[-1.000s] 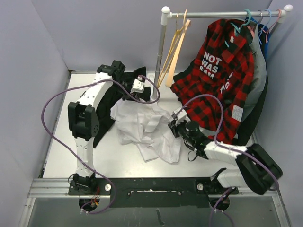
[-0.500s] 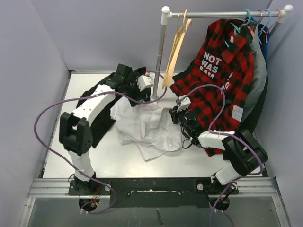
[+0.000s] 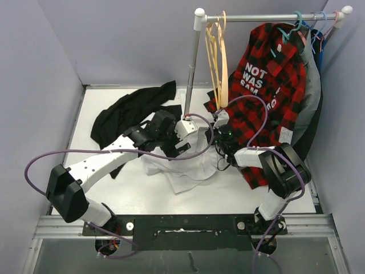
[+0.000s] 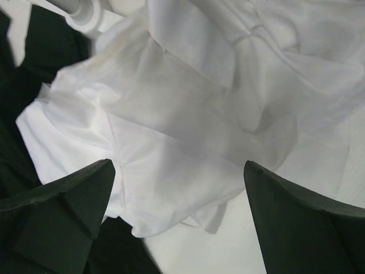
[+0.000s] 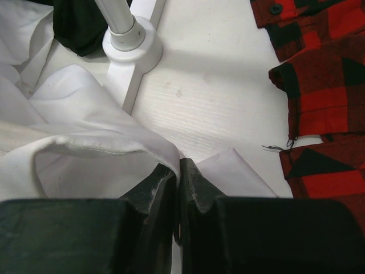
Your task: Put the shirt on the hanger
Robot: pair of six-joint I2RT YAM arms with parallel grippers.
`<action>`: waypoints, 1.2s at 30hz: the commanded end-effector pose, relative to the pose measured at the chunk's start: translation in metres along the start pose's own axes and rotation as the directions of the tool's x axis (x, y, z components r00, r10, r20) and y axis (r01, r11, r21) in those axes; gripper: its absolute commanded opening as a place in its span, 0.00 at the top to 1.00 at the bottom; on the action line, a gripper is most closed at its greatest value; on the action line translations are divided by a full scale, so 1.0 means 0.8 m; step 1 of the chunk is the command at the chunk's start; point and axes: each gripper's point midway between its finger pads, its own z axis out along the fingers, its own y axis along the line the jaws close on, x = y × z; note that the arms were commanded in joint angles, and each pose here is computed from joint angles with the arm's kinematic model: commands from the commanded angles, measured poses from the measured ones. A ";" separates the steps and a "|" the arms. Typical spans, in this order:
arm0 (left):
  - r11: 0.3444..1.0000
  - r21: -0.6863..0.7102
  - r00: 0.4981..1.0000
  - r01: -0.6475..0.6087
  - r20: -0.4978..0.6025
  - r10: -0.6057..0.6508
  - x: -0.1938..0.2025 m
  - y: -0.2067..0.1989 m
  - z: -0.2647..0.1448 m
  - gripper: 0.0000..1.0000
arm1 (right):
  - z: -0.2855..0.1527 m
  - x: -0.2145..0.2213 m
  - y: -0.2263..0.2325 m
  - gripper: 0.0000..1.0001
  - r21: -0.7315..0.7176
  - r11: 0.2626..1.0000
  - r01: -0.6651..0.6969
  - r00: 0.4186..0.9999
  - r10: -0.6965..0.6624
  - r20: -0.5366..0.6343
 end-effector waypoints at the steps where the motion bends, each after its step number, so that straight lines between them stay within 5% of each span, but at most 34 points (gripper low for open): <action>1: 0.995 -0.009 0.990 0.097 0.101 -0.096 -0.016 0.015 -0.035 0.02 | -0.005 -0.048 0.004 0.89 -0.038 0.998 -0.040 0.995 0.043 0.090; 3: 0.993 -0.011 0.986 0.120 0.120 -0.118 -0.021 0.023 -0.046 0.02 | -0.015 -0.053 0.003 0.77 -0.046 0.998 -0.049 0.993 0.053 0.103; 6: 0.988 -0.023 0.978 0.154 0.143 -0.149 -0.025 0.033 -0.060 0.02 | -0.032 -0.061 0.006 0.43 -0.075 0.996 -0.047 0.991 0.056 0.120; 8: 0.982 -0.011 0.971 0.188 0.154 -0.184 -0.024 0.038 -0.070 0.02 | -0.047 -0.068 0.008 0.07 -0.087 0.995 -0.044 0.989 0.056 0.135; 9: 0.977 -0.006 0.965 0.212 0.161 -0.208 -0.021 0.043 -0.074 0.02 | -0.054 -0.071 0.009 0.03 -0.092 0.995 -0.046 0.989 0.059 0.138; 19: 0.934 -0.047 0.922 0.354 0.184 -0.340 0.012 0.081 -0.111 0.02 | -0.168 -0.032 0.032 0.02 -0.120 0.986 -0.114 0.992 0.120 0.044; 27: 0.904 0.001 0.885 0.428 0.202 -0.419 0.025 0.090 -0.129 0.02 | -0.259 0.006 0.047 0.02 -0.146 0.989 -0.032 0.997 0.041 0.059; 33: 0.889 0.048 0.885 0.455 0.087 -0.457 0.050 0.074 -0.115 0.02 | -0.340 -0.160 0.076 0.02 -0.210 0.944 0.256 0.899 -0.152 0.411; 36: 0.890 0.041 0.887 0.454 0.068 -0.456 0.058 0.072 -0.113 0.02 | -0.350 -0.249 0.089 0.02 -0.131 0.912 0.389 0.847 -0.298 0.440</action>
